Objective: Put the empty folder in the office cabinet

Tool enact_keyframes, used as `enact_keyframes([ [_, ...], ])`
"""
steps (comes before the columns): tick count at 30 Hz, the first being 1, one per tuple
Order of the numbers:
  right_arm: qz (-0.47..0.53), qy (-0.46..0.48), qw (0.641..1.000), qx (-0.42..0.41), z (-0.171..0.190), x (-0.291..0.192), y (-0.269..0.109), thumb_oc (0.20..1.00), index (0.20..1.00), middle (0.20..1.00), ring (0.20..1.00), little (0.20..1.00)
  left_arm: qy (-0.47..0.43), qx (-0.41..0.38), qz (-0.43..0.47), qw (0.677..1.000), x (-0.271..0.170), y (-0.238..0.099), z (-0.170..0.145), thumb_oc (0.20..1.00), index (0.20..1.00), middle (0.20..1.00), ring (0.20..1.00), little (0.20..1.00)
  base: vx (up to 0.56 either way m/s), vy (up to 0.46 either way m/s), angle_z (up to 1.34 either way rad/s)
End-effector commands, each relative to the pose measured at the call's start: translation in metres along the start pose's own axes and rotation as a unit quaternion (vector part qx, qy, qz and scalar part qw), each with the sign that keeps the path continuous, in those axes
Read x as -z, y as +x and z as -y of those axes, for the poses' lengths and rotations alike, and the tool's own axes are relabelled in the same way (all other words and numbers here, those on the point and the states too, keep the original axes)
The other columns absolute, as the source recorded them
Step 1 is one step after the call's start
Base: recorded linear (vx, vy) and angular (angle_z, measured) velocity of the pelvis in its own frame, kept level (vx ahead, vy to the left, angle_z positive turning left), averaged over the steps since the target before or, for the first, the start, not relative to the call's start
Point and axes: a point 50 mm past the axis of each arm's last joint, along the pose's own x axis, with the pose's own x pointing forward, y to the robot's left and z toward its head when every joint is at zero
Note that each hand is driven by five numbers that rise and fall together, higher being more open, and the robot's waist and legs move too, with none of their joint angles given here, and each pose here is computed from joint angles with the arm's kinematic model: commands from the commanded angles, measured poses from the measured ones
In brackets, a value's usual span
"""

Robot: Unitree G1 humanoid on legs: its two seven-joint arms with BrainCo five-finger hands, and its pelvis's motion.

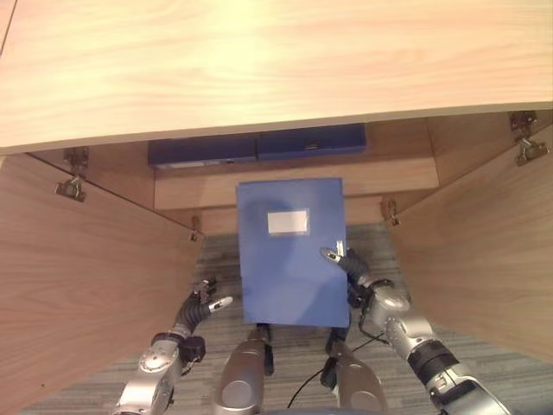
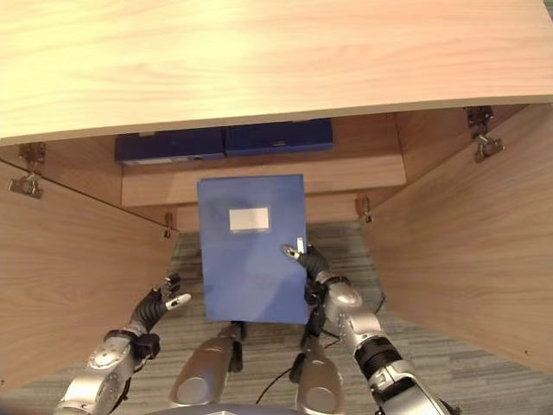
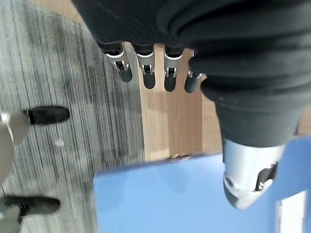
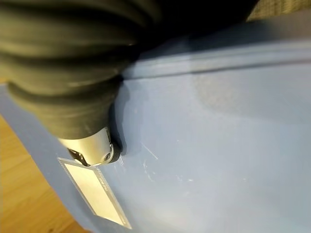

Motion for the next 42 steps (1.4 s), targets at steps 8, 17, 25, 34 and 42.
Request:
enact_keyframes([
  [8, 0.183, 0.034, 0.98, -0.076, -0.042, -0.082, 0.012, 0.2, 0.2, 0.2, 0.2, 0.2, 0.018, 0.032, 0.012, 0.999, -0.003, -0.002, 0.012, 1.0, 1.0, 1.0, 1.0, 1.0, 0.03, 0.039, 0.21],
  [17, 0.277, 0.028, 0.955, -0.1, -0.055, -0.128, 0.005, 0.2, 0.2, 0.2, 0.2, 0.2, 0.069, 0.006, 0.038, 0.997, -0.017, 0.0, 0.0, 1.0, 1.0, 1.0, 1.0, 1.0, 0.01, 0.047, 0.19],
  [25, 0.457, 0.199, 0.86, -0.104, -0.069, -0.209, -0.013, 0.2, 0.2, 0.2, 0.2, 0.2, 0.064, -0.005, 0.083, 0.994, -0.039, 0.002, 0.002, 1.0, 1.0, 1.0, 1.0, 1.0, -0.02, 0.021, 0.03],
  [34, 0.523, 0.5, 0.69, 0.006, -0.033, -0.266, -0.007, 0.2, 0.2, 0.2, 0.2, 0.2, 0.051, -0.032, 0.068, 0.996, -0.035, 0.001, 0.005, 1.0, 1.0, 1.0, 1.0, 1.0, 0.0, -0.01, 0.06],
  [42, 0.556, 0.493, 0.669, 0.011, -0.028, -0.323, -0.017, 0.2, 0.2, 0.2, 0.2, 0.2, 0.07, -0.054, 0.041, 0.995, -0.026, -0.001, -0.012, 1.0, 1.0, 1.0, 1.0, 1.0, 0.02, -0.045, 0.09],
])
